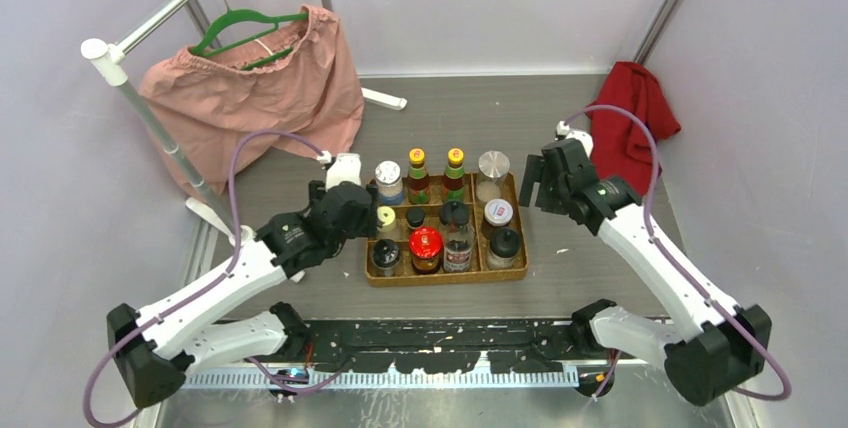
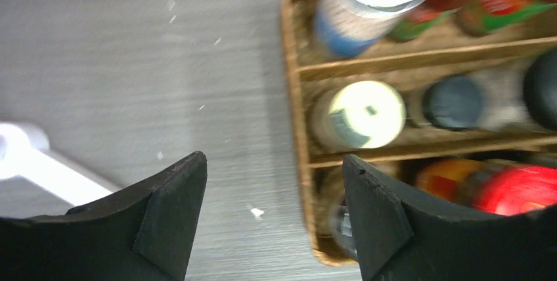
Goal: Organize the condiment bottles
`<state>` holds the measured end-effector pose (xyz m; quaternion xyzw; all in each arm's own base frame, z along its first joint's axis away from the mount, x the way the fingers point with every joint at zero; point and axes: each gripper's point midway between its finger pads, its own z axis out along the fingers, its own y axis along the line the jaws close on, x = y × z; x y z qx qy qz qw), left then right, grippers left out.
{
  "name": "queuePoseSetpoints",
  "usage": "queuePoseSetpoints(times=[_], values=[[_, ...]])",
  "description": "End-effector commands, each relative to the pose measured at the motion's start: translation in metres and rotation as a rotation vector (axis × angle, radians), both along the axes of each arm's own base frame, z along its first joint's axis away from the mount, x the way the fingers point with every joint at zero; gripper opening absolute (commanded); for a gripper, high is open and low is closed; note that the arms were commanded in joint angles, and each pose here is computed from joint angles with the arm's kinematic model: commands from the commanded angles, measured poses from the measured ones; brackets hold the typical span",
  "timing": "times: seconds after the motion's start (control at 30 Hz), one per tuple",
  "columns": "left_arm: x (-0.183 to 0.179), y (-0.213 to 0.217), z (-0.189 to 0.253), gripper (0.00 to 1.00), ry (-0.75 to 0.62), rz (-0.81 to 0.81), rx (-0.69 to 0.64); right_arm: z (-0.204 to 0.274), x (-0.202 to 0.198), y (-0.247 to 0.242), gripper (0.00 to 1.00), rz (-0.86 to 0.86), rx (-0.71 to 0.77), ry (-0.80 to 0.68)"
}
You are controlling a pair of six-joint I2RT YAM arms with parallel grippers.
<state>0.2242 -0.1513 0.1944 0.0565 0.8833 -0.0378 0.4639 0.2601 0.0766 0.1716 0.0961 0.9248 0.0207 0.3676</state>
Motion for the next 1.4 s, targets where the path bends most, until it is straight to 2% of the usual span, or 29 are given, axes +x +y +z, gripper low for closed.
queuePoseSetpoints(times=[0.0,0.27,0.5,0.63,0.8,1.13,1.37], values=[[0.001,0.024,-0.044,0.75,0.111,0.107,-0.037,-0.017,0.009,0.029,0.84,0.095,0.096,0.028],[0.033,0.025,-0.083,0.67,0.153,0.218,-0.095,-0.050,0.024,0.040,0.80,0.106,0.090,0.090],[0.058,0.023,-0.094,0.67,0.149,0.244,-0.057,-0.062,0.042,0.033,0.79,0.064,0.090,0.095],[0.066,0.029,-0.096,0.68,0.146,0.258,-0.072,-0.059,0.051,0.026,0.79,0.039,0.115,0.069],[0.075,0.033,-0.107,0.68,0.178,0.265,-0.078,-0.070,0.058,0.023,0.79,0.033,0.134,0.107],[0.082,0.026,-0.103,0.68,0.171,0.246,-0.088,-0.072,0.056,0.027,0.76,0.049,0.159,0.114],[0.081,0.025,-0.105,0.68,0.177,0.240,-0.089,-0.058,0.035,0.023,0.73,0.054,0.168,0.099]])
